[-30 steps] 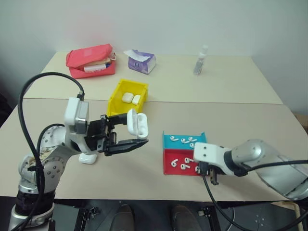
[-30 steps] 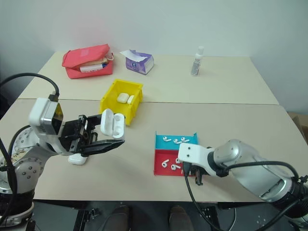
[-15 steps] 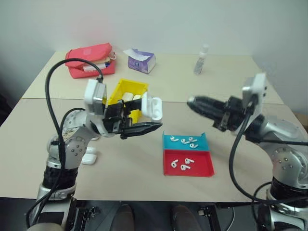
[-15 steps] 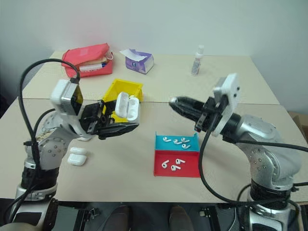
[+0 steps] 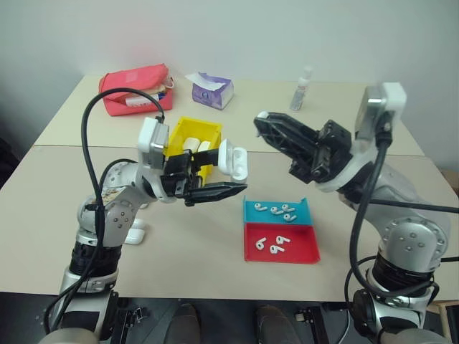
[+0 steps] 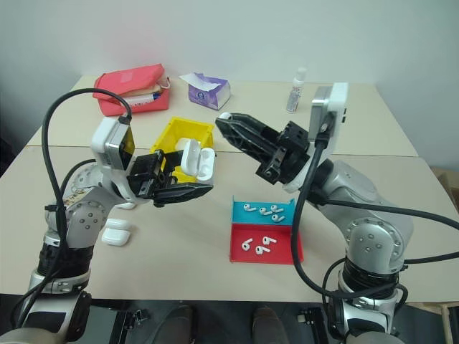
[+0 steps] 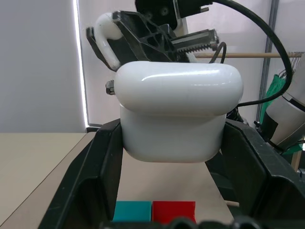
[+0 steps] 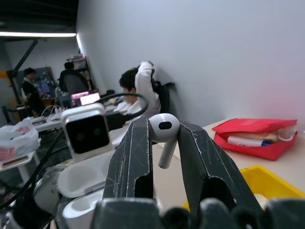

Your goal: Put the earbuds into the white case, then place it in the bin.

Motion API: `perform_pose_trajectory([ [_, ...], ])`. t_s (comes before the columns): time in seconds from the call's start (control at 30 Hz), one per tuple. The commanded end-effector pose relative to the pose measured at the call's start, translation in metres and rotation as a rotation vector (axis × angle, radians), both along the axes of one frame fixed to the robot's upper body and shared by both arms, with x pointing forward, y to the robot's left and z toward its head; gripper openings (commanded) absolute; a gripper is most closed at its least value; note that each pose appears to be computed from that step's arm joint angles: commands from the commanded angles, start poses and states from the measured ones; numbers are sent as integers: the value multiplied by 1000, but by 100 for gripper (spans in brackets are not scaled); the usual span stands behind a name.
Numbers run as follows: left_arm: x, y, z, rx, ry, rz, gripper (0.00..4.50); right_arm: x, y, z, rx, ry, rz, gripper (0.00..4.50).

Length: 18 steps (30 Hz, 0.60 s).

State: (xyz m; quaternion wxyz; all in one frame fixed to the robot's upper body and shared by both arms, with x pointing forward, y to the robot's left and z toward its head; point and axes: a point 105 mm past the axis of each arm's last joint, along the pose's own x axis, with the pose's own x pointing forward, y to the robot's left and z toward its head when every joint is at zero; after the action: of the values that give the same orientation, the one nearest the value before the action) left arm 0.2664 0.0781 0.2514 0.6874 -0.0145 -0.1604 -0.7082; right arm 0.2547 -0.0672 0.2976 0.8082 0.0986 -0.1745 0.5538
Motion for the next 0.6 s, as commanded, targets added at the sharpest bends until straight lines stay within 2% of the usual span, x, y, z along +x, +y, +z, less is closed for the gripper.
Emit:
perform_pose_trajectory([
  [0.03,-2,-1,7,0,-25,-16,277,-9,4,4,-17,-87,12,60],
  [0.6,-5,-3,12,23,-43,-48,277,-6,11,-12,-100,-130,-3,60],
])
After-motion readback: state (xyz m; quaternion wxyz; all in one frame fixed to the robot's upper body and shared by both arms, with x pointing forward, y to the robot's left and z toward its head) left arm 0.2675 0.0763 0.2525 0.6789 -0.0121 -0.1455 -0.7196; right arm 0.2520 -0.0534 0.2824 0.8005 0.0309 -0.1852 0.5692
